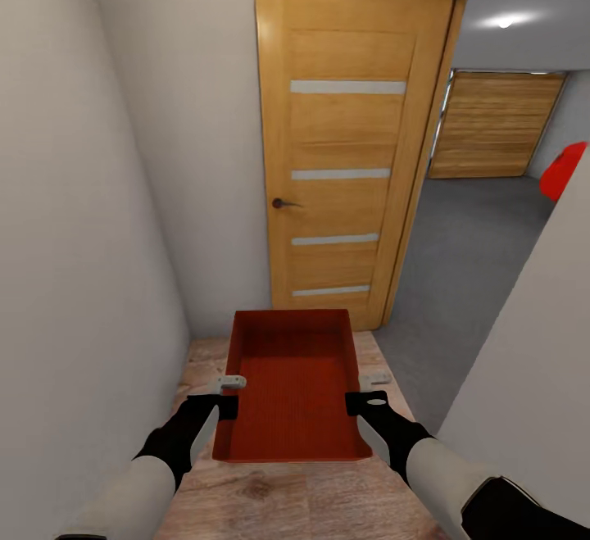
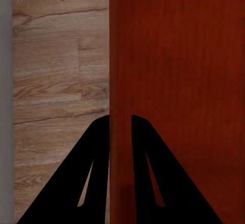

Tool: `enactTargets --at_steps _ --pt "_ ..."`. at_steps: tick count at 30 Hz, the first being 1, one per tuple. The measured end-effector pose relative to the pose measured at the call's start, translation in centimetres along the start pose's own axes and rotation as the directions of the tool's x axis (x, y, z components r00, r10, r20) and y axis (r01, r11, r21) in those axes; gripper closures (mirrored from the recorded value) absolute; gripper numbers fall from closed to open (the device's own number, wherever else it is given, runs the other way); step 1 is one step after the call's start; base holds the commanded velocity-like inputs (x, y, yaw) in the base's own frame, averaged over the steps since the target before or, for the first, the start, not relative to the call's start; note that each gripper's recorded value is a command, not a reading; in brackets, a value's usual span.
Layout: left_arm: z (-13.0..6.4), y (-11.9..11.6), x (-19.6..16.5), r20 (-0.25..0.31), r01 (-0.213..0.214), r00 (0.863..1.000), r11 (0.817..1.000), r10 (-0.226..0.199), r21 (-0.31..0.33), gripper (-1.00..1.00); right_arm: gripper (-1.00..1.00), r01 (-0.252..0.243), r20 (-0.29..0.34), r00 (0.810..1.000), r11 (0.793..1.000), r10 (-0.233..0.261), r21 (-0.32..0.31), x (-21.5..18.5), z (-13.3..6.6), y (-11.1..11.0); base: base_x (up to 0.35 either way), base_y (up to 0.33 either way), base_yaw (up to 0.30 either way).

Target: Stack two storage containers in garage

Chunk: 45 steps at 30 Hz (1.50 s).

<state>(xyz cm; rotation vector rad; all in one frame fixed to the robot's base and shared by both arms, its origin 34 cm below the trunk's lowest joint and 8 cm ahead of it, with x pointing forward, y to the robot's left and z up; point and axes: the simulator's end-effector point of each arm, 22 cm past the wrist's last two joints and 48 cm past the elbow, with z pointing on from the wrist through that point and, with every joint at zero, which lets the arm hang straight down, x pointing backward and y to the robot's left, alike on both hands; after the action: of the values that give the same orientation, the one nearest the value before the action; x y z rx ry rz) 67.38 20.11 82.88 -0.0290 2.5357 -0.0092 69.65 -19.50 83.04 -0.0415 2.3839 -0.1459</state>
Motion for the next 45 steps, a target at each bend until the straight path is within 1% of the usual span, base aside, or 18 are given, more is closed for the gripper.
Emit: enactTargets --at_steps 33,45 --pt "-0.02 0.0 -0.04 0.0 -0.001 1.0 1.0 0.001 -0.001 1.0 1.0 -0.001 0.0 1.0 1.0 0.001 0.0 -0.01 0.0 0.0 0.319 0.0 0.0" --pt "-0.07 0.05 -0.25 0.0 -0.005 1.0 1.0 0.005 -0.003 1.0 1.0 -0.005 -0.001 1.0 1.0 0.005 -0.002 -0.02 0.05 0.05 0.017 0.0 0.0"
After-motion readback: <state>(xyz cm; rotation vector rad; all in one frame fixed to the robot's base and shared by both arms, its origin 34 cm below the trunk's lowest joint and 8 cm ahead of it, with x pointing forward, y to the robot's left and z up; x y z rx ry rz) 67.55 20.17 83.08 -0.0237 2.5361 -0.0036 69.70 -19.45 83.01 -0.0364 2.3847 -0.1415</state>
